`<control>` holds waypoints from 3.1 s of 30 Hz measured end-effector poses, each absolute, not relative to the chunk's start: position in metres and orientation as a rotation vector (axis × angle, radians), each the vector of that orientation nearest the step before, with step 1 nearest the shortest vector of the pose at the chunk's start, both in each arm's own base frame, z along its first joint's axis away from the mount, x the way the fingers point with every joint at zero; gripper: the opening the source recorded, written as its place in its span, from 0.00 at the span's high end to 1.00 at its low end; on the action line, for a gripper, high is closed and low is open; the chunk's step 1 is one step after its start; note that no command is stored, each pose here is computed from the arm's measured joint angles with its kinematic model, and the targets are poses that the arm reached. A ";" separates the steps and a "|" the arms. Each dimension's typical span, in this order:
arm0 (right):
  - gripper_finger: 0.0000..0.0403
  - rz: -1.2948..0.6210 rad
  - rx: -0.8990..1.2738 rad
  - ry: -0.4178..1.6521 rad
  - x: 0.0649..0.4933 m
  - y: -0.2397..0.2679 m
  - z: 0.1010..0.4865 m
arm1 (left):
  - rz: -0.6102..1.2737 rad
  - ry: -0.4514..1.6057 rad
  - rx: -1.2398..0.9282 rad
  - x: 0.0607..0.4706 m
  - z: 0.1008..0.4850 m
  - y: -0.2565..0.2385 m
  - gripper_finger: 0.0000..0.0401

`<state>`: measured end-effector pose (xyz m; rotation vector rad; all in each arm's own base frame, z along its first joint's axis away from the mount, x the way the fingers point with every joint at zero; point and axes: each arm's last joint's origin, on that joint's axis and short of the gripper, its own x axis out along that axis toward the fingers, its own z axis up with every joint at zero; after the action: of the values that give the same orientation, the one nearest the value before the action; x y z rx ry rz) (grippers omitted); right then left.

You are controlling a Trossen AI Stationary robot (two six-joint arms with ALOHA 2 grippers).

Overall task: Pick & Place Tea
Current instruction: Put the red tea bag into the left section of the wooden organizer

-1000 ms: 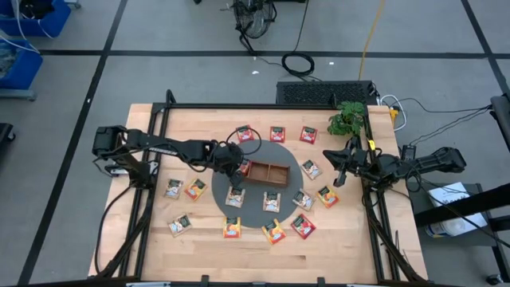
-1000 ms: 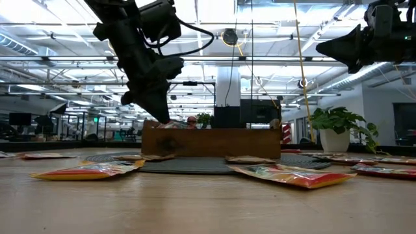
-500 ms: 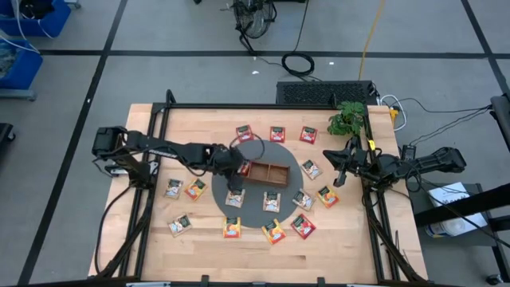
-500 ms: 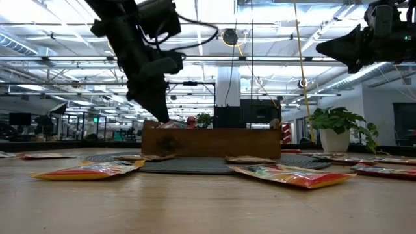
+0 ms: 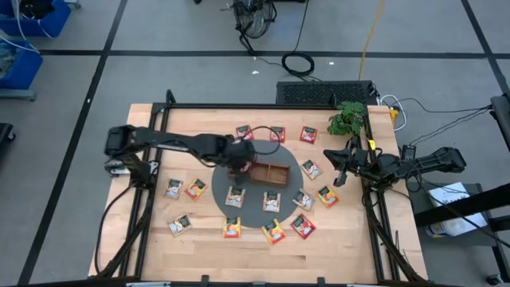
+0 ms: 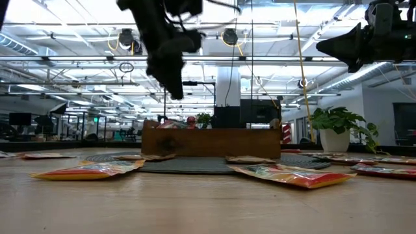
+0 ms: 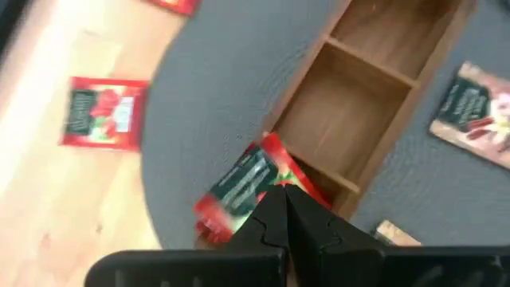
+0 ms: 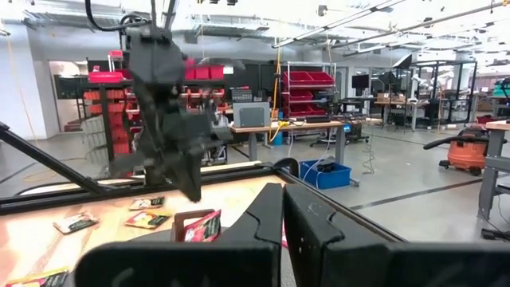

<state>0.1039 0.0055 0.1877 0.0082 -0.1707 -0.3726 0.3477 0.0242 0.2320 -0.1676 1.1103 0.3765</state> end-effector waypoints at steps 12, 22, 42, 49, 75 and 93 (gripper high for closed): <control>0.99 -0.373 0.008 -0.170 0.104 0.006 0.188 | 0.414 1.362 -0.180 0.366 0.190 0.026 1.00; 0.99 -0.373 0.008 -0.169 0.104 0.005 0.188 | 0.490 1.435 -0.233 0.357 0.190 0.025 1.00; 0.99 -0.372 0.010 -0.169 0.104 0.006 0.188 | 0.434 1.424 -0.248 0.369 0.171 0.020 1.00; 0.99 -0.372 0.010 -0.169 0.104 0.006 0.188 | 0.390 1.311 -0.253 0.374 0.185 0.014 1.00; 0.99 -0.372 0.007 -0.163 0.104 0.006 0.187 | 0.571 1.274 -0.169 0.369 0.193 0.037 0.98; 0.99 -0.372 0.005 -0.158 0.104 0.006 0.186 | 0.668 1.204 -0.097 0.339 0.244 0.028 0.95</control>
<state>0.1042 0.0055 0.1865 0.0050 -0.1576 -0.3721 0.3392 0.0278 0.2438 -0.0966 1.2041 0.6683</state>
